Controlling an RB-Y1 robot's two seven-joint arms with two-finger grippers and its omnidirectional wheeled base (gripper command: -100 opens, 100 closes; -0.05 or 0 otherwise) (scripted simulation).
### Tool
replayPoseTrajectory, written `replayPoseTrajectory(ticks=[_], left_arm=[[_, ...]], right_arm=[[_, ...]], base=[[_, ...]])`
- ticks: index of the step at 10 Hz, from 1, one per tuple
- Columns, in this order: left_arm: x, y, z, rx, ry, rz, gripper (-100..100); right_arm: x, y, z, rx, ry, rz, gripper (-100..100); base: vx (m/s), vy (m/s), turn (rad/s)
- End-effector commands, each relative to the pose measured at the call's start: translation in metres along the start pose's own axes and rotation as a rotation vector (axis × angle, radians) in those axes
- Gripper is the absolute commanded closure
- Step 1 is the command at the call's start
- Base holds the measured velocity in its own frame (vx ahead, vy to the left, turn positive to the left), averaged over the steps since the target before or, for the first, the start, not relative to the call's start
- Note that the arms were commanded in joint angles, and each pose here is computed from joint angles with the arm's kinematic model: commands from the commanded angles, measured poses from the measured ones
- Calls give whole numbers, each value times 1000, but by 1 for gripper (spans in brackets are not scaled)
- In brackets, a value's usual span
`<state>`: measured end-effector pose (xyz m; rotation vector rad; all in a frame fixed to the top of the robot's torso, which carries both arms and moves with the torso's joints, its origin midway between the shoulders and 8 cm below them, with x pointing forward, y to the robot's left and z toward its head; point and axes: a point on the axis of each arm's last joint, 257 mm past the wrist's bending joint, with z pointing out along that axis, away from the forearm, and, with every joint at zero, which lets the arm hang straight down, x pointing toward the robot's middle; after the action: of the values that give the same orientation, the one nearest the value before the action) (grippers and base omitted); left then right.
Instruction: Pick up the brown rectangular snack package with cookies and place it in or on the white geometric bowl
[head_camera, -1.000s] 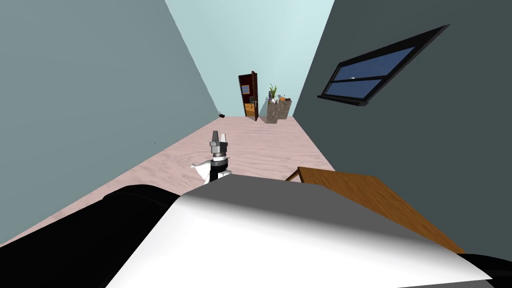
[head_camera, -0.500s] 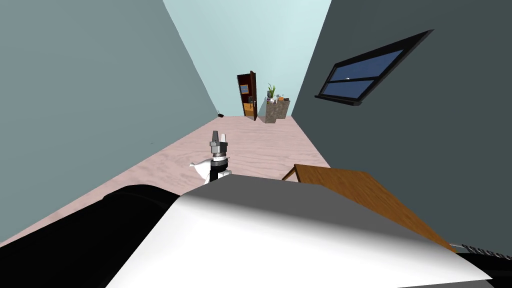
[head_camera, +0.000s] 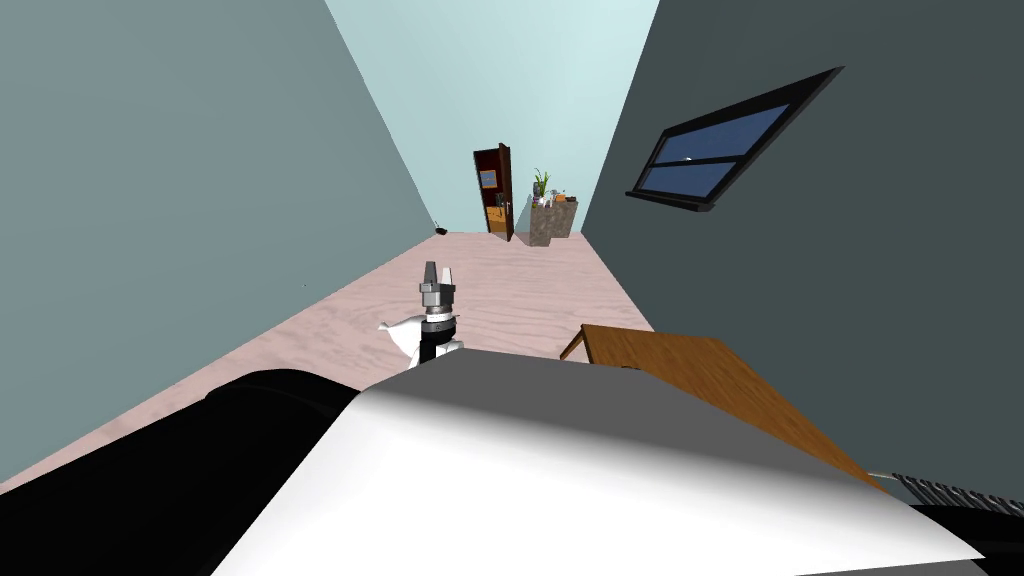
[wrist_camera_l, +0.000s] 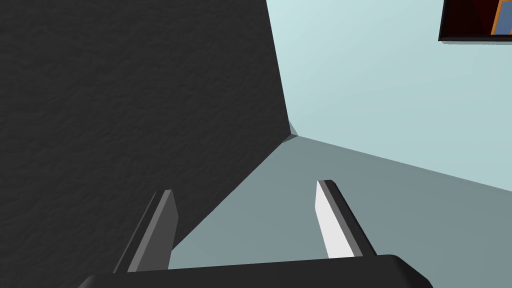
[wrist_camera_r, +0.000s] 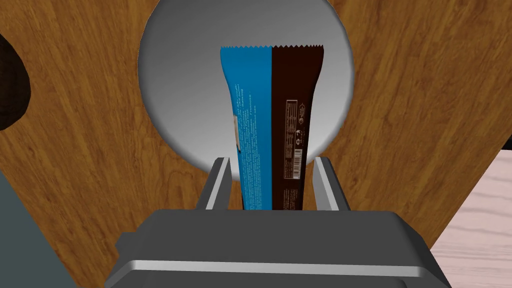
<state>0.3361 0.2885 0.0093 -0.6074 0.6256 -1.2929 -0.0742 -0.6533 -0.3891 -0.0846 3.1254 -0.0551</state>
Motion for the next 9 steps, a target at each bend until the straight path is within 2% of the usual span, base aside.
replayPoseTrajectory(ticks=[1,4,5,9], left_arm=[[0,0,0,0,0,0,0],[0,0,0,0,0,0,0],[0,0,0,0,0,0,0],[0,0,0,0,0,0,0]], right_arm=[[-5,0,-3,-15,6,-3,100],[-10,0,-5,-26,10,-8,100],[-10,0,-6,-29,12,-8,-100],[-10,0,-6,-28,12,-8,-100]], base=[[-52,-62,7],[-40,-65,11],[-3,-8,1],[0,0,0]])
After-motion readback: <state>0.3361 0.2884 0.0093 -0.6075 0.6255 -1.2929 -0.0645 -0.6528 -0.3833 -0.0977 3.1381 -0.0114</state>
